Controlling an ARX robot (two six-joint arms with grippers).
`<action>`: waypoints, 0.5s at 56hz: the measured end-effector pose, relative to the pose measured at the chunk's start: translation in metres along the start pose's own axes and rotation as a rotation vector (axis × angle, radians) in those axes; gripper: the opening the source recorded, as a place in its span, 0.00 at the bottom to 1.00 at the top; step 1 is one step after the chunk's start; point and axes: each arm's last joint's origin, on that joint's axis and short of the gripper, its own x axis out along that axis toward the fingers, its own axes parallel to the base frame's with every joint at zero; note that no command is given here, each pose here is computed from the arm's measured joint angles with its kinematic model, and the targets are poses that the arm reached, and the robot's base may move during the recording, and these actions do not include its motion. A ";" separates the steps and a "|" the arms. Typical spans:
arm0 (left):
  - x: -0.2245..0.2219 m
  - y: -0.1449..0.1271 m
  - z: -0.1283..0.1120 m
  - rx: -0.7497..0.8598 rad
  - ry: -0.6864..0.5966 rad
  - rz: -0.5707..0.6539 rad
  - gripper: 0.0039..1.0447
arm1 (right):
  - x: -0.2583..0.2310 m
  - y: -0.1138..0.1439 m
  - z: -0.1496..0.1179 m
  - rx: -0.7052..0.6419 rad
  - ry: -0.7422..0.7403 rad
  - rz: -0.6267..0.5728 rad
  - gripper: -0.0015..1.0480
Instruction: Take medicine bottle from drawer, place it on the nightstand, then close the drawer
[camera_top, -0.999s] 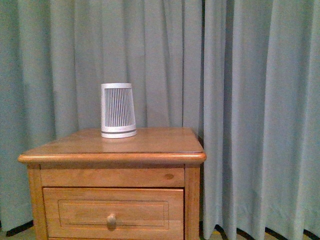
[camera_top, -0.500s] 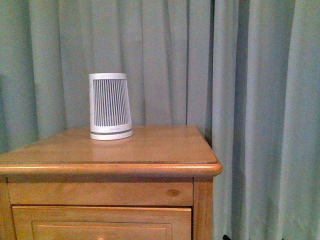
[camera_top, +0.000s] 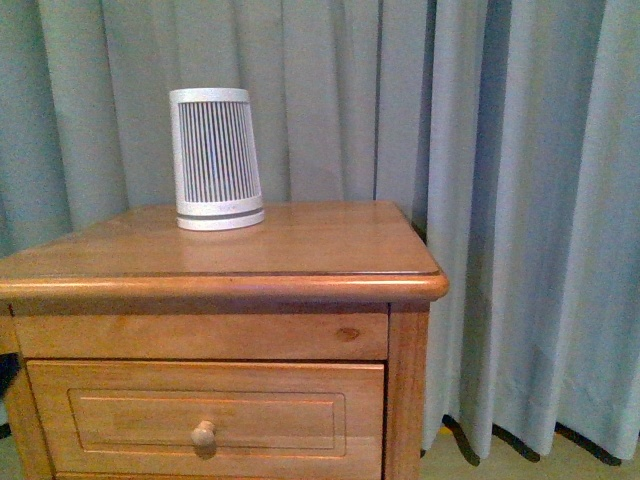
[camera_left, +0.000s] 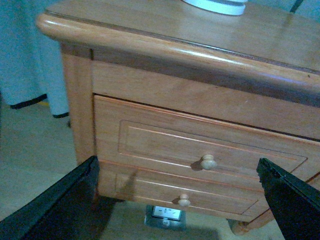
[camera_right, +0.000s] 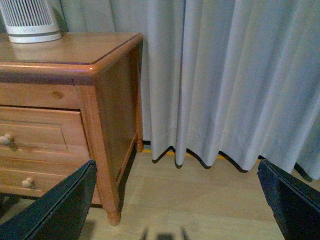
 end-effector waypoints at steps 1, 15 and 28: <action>0.008 -0.002 -0.002 0.002 0.007 -0.004 0.94 | 0.000 0.000 0.000 0.000 0.000 0.000 0.93; 0.089 -0.022 -0.045 0.022 0.086 -0.026 0.94 | 0.000 0.000 0.000 0.000 0.000 0.000 0.93; 0.130 -0.031 -0.086 0.061 0.129 -0.057 0.94 | 0.000 0.000 0.000 0.000 0.000 0.000 0.93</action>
